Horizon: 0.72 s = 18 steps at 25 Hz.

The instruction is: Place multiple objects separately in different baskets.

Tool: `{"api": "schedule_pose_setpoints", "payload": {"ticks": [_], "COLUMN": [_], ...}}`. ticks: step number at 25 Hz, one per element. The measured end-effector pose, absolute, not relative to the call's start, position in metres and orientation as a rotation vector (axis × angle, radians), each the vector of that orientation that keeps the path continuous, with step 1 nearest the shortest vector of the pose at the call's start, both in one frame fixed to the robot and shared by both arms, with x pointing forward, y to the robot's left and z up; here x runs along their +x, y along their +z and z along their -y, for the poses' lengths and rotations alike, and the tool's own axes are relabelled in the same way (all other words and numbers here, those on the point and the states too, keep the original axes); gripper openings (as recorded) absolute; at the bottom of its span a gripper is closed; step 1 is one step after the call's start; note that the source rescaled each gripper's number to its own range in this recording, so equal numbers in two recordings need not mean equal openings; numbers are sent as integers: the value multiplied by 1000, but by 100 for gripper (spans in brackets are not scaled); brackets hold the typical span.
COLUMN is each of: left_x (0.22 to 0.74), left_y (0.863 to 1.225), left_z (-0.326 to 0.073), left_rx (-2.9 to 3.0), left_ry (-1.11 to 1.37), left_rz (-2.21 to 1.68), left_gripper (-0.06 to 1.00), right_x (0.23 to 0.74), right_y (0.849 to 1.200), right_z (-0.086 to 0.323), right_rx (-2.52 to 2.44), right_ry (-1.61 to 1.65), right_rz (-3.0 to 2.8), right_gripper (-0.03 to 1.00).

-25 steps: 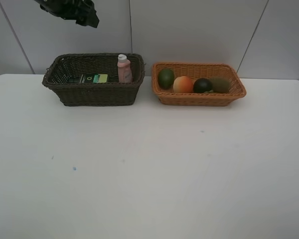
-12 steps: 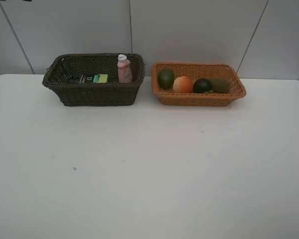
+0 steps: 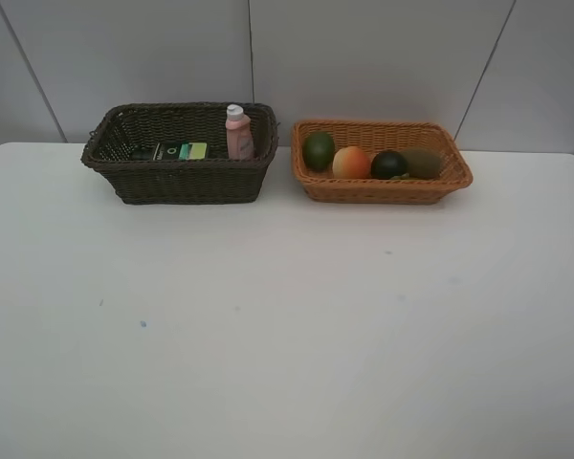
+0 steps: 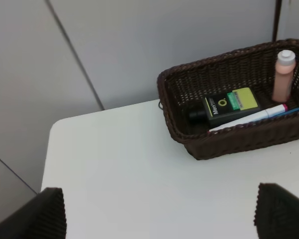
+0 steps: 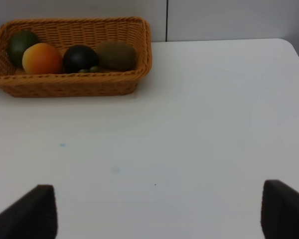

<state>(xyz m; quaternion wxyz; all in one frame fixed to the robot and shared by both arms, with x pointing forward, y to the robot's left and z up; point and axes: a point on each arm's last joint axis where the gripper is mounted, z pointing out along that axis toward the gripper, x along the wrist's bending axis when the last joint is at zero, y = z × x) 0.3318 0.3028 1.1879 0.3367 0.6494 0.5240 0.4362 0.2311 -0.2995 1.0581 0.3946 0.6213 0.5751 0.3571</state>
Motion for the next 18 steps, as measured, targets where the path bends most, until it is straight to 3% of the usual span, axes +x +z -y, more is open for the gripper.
{"api": "schedule_pose_setpoints", "payload": {"ticks": [9, 18], "left_x": [248, 210], "left_y": [1186, 1126], "left_z": [-308, -309], "left_rx": [1537, 1457], "left_ry": [1197, 1134], "left_rz": [-1372, -1443], "left_gripper": [100, 100], "right_x": [231, 231], "right_y": [1058, 1058], "right_z": [300, 300], "right_rx": [1576, 1576], "right_ry": [906, 906], "right_rz": [-1458, -1458], "right_gripper": [98, 98]}}
